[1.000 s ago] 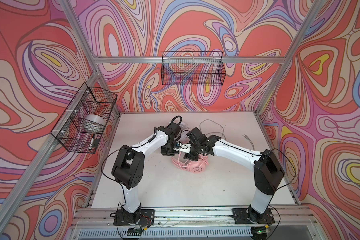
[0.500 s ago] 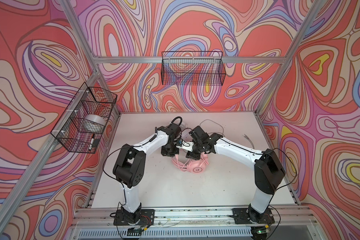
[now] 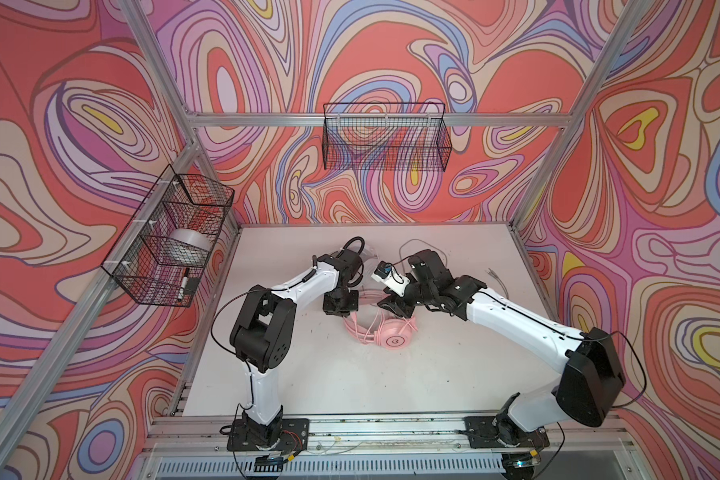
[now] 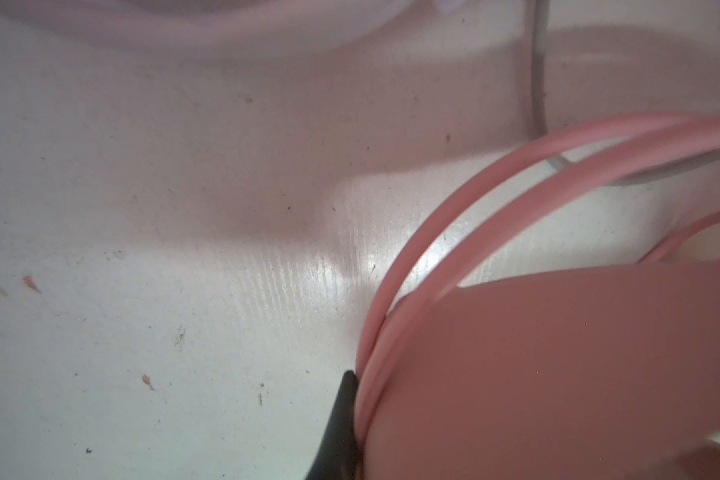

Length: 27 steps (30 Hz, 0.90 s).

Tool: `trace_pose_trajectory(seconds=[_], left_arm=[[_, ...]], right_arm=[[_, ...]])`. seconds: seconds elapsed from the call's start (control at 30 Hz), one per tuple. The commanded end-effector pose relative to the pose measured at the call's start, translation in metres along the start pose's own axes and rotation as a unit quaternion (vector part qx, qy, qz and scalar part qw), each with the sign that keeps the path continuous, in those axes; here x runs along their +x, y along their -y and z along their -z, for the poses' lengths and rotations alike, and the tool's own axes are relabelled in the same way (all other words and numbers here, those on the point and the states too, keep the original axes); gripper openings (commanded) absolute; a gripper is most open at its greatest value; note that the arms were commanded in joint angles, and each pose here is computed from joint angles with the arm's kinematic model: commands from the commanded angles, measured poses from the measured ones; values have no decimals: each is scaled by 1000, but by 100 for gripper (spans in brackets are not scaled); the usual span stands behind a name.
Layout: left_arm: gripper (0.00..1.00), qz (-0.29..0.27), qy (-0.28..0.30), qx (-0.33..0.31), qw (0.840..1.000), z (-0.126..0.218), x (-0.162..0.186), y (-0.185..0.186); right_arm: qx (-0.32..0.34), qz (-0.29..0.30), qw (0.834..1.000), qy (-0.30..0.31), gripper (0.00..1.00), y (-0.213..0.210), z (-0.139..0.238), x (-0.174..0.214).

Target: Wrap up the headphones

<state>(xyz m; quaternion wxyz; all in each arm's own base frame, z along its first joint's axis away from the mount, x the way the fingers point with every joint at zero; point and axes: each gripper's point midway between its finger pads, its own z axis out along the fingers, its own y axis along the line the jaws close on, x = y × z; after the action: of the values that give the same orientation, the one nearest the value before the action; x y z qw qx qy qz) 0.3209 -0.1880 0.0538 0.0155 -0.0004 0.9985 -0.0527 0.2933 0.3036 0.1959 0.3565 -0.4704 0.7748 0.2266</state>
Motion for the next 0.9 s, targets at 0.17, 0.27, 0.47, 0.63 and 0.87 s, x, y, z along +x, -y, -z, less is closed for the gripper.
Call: trace_pose_trajectory(seconds=[0.17,0.27,0.47,0.63,0.87], left_arm=[[0,6,-20,24,999,-8,5,3],[0,7,-21,25,999,-8,5,4],[0,7,-22,23,999,-8,6,3],[0,7,-23,20,1000,-8,6,2],[0,8,-25,22,999,-10,7,2]], right_arm=[[-61,-112,991,42,47,-39,5,2],[-77,-131,987,51,46,-56,-5,-3],[-77,-191,977,49,44,-61,-33,-4],[-74,-226,971,37,41,-62,-54,2],[-71,-269,959,49,39,-62,-70,2]])
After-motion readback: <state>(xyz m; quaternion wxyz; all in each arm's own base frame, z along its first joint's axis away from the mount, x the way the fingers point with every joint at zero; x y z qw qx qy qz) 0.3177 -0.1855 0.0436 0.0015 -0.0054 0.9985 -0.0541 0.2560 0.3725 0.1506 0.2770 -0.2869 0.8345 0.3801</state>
